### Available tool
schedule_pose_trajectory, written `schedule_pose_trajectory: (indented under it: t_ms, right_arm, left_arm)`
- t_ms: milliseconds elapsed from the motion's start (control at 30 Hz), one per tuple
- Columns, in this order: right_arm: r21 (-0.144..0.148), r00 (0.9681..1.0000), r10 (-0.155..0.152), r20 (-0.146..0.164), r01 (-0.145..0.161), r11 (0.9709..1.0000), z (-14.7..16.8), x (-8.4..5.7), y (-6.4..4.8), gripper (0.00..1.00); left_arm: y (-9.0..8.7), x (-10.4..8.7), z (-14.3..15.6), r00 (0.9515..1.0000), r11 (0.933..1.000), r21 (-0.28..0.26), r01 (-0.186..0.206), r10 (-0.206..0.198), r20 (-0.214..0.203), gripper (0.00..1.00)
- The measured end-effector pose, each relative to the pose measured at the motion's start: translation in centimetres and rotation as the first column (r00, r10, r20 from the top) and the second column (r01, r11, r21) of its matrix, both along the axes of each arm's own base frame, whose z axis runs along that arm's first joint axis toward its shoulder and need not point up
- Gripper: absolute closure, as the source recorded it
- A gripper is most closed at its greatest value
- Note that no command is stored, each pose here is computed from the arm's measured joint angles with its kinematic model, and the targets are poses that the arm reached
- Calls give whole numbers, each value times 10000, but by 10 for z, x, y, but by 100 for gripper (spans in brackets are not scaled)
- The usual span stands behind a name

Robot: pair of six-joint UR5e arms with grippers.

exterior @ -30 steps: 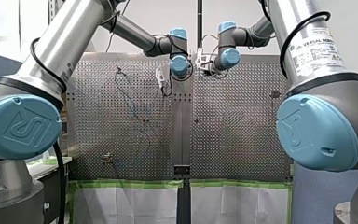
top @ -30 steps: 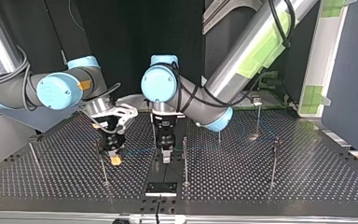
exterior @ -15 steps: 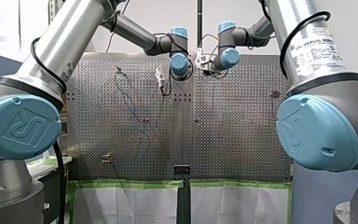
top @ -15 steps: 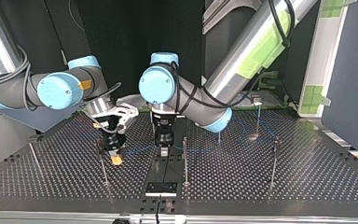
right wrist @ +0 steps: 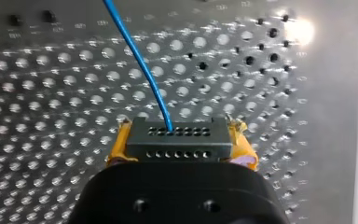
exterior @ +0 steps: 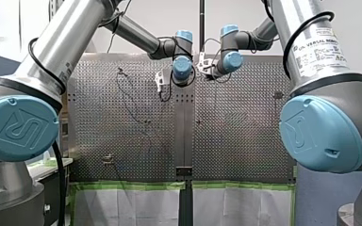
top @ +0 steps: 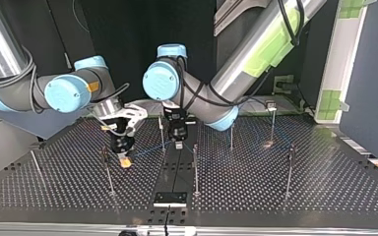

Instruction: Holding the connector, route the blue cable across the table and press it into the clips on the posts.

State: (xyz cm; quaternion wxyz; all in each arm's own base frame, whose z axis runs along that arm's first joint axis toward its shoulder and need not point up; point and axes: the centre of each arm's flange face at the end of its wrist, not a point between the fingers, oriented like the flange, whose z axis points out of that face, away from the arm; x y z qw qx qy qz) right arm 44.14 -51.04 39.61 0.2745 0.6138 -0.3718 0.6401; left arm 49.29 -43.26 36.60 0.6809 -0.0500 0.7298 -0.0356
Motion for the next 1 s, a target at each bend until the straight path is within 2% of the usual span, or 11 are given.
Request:
schedule_pose_trajectory:
  t_ms: [233, 433, 600, 733, 900, 1000]
  right_arm:
    - [436, 9997, -56, -242, 66, 9990, -24, -6, 5, 100]
    - [798, 9988, -77, -478, 115, 9967, -46, -11, 12, 100]
    - [1131, 9973, -168, -722, 250, 9933, -68, -18, 19, 100]
    - [1282, 9956, -266, -900, 380, 9910, -82, -22, 24, 100]
    - [1530, 9918, -311, -1238, 500, 9870, -102, -29, 32, 100]
    - [1588, 9894, -364, -1406, 589, 9856, -114, -33, 36, 100]
  left_arm:
    - [-2, -14, -22, 9995, 9994, -171, -309, 309, -25, 100]
    - [-6, -29, -46, 9996, 9994, -215, -257, 255, -85, 100]
    - [-8, -40, -65, 9998, 9997, -205, -148, 145, -126, 100]
    - [-7, -45, -78, 9999, 9999, -151, -61, 59, -137, 100]
    - [-7, -54, -96, 9997, 9998, -63, 193, -194, -158, 100]
    - [-7, -57, -109, 9990, 9992, -26, 405, -405, -213, 100]
